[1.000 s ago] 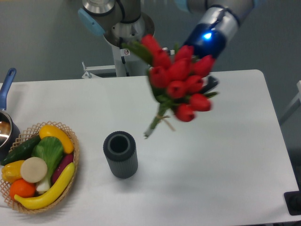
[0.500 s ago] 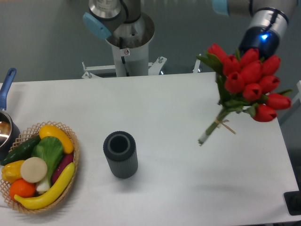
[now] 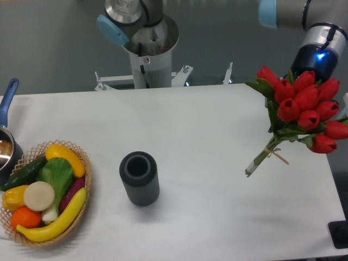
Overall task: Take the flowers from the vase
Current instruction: 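Carry the tulip bunch up and away from the vase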
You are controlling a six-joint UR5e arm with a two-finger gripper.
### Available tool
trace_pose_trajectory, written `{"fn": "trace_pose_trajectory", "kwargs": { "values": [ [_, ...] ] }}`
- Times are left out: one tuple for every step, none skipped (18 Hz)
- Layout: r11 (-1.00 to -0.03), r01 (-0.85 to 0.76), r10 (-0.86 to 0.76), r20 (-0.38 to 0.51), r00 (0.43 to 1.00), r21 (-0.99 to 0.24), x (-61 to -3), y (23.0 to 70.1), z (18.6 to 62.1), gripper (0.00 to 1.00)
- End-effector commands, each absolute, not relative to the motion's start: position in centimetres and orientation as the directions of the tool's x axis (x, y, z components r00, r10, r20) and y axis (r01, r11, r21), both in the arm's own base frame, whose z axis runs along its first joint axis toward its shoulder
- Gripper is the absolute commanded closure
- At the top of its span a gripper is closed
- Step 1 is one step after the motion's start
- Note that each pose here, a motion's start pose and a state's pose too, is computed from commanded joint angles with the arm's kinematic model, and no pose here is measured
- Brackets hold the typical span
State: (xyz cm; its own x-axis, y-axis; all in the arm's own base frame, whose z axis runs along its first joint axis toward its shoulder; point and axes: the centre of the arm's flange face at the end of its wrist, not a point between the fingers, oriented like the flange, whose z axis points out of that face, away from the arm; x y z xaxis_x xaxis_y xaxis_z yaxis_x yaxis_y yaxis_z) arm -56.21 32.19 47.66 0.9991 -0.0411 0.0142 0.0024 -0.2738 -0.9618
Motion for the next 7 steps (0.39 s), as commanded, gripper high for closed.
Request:
{"fn": "trace_pose_trajectory", "kwargs": {
  "values": [
    [-0.274,0.003,-0.040,0.014,0.999,-0.962,-56.20,32.09,47.68,0.53],
    [-0.274,0.001,-0.040,0.013,0.999,-0.962,-56.21,32.09,47.76,0.53],
    [-0.274,0.006,-0.038,0.017,0.999,-0.962,-56.23,32.00,47.61,0.53],
    [-0.274,0.007,-0.036,0.017,0.999,-0.962,-56.27,31.91,47.54,0.53],
    [-0.274,0.007,-0.036,0.017,0.999,-0.962,-56.27,31.91,47.54,0.53],
    [-0.275,0.009,-0.036,0.020,0.999,-0.961,-56.24,31.91,47.39,0.53],
    [-0.275,0.010,-0.035,0.020,0.999,-0.961,-56.29,31.82,47.39,0.53]
  ]
}}
